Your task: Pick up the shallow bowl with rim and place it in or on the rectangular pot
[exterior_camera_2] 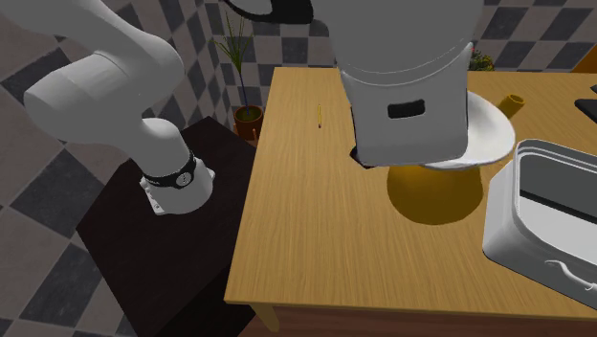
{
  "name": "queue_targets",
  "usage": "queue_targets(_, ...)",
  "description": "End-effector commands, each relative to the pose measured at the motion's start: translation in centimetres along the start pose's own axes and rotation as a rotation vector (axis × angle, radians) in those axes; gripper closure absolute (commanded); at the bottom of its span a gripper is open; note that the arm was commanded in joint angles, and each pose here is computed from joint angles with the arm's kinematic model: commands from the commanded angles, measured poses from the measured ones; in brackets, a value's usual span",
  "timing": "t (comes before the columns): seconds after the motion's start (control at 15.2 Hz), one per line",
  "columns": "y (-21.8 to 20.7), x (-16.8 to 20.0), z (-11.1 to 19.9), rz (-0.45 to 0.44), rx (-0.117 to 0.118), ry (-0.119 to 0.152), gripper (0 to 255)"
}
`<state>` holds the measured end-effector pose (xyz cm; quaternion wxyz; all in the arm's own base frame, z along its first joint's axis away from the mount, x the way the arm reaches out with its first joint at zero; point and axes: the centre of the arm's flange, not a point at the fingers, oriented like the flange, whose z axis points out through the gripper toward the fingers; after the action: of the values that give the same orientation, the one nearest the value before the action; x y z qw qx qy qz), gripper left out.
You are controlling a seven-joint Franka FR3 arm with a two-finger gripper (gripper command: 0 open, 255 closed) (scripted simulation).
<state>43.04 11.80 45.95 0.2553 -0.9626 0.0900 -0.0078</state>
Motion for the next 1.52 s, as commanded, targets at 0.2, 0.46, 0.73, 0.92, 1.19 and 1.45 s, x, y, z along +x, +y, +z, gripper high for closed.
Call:
queue_targets(0.2,-3.7,5.3,2.3,0.0,0.001,0.001,255)
queue_targets(0.46,-6.8,9.4,3.7,0.0,0.001,0.001,255)
queue_targets(0.73,-9.9,13.4,5.1,0.0,0.001,0.001,255)
queue_targets(0.92,-12.1,16.5,6.2,0.0,0.001,0.001,255)
queue_targets(1.19,-15.2,20.5,7.6,0.0,0.001,0.001,255)
queue_targets(1.45,-18.3,24.6,9.1,0.0,0.001,0.001,255)
